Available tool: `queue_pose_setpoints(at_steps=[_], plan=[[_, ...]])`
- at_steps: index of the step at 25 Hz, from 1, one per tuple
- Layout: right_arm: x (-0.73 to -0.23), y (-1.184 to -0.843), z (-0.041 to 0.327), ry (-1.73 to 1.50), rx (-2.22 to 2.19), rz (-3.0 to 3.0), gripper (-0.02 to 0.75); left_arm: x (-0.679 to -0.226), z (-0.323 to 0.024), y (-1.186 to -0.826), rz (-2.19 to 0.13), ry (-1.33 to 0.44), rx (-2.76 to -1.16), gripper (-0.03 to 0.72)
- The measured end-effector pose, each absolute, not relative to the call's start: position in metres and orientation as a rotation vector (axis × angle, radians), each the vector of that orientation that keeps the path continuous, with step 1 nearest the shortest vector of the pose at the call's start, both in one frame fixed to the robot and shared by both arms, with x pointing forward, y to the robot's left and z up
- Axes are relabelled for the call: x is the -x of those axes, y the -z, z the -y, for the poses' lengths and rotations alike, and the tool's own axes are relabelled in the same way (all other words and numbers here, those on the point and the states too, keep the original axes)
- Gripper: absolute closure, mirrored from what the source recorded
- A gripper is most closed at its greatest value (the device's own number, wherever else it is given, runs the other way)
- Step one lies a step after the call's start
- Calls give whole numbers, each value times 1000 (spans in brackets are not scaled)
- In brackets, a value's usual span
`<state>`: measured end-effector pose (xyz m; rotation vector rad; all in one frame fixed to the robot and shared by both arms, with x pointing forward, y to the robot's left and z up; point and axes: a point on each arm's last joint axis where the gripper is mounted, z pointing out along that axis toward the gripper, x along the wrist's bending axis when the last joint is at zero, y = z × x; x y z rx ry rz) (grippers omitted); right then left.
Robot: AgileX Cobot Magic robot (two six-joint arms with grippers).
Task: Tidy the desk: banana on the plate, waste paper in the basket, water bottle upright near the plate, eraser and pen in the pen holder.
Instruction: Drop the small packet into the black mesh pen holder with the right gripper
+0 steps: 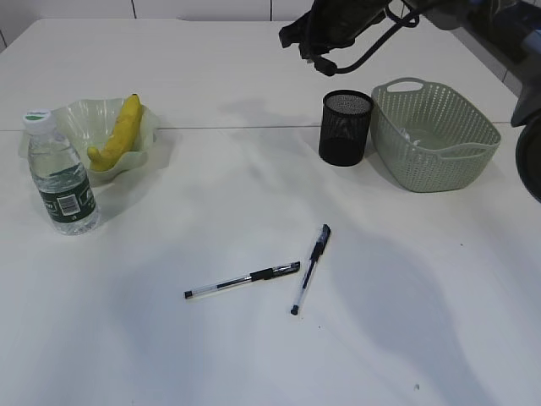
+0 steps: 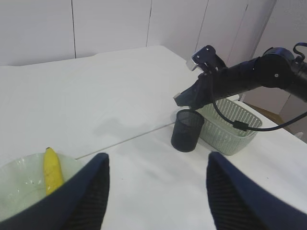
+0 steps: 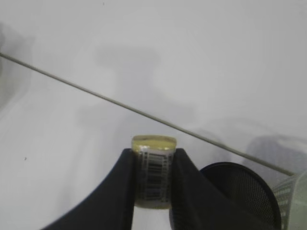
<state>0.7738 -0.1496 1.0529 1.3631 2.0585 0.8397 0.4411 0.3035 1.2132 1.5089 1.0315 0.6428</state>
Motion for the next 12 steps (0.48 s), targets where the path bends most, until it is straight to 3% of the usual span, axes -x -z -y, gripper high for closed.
queue_pose_setpoints(at_steps=[12], plan=[[-785,-1054,194,-800,-1464,-1945,592,-441,-303,-1214,-1031,-634,-1500,246]])
